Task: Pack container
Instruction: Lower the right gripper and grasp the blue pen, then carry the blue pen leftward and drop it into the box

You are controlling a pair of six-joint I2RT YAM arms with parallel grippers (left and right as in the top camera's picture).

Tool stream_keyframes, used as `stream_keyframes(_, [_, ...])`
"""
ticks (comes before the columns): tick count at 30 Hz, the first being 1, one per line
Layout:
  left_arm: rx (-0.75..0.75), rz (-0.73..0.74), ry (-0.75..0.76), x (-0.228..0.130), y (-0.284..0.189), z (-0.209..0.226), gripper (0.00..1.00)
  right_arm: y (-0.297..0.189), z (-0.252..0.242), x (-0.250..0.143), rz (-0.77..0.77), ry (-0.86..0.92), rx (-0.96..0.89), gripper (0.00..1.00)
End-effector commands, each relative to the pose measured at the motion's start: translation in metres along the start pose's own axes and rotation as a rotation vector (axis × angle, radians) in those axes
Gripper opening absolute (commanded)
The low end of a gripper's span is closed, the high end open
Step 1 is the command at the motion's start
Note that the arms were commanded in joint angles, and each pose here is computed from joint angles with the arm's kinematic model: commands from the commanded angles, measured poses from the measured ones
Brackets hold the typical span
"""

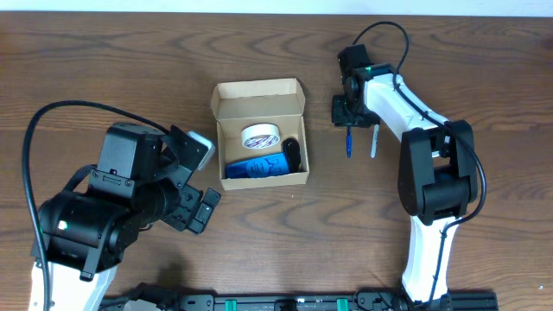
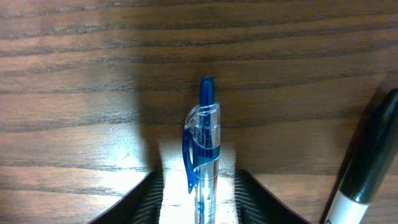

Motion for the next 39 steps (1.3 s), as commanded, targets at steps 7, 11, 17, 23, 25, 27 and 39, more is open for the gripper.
stream_keyframes(7, [-0.002,-0.014,0.015,0.003,-0.004,-0.001,0.95,0.014,-0.003,-0.013,0.037,0.001,-0.025,0.16])
stream_keyframes(11, [-0.002,-0.014,0.015,0.003,-0.004,-0.001,0.95,0.014,-0.003,-0.013,0.036,0.000,-0.025,0.04])
stream_keyframes(17, [-0.002,-0.014,0.015,0.003,-0.004,-0.001,0.95,0.002,-0.001,-0.007,0.024,-0.038,-0.019,0.01])
stream_keyframes(23, [-0.002,-0.014,0.015,0.003,-0.004,-0.001,0.95,-0.062,0.008,0.020,-0.118,-0.097,0.043,0.01])
stream_keyframes(25, [-0.002,-0.014,0.015,0.003,-0.004,-0.001,0.95,-0.091,0.012,0.029,-0.185,-0.116,0.071,0.01])
stream_keyframes(27, [-0.002,-0.014,0.015,0.003,-0.004,-0.001,0.95,-0.127,0.018,0.035,-0.269,-0.162,0.103,0.01])
stream_keyframes(39, [-0.002,-0.014,0.015,0.003,-0.004,-0.001,0.95,-0.237,0.100,-0.016,-0.519,-0.820,0.386,0.01])
Point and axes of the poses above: each gripper's point midway between its finger pads, its own y axis out along the fingers, its own z axis along the line the jaws close on, x = y × z, the point moved 7 cm from there along -y, back along the fingers, and after that the axes turned 8 degrees about y, right-handed, at the moved point
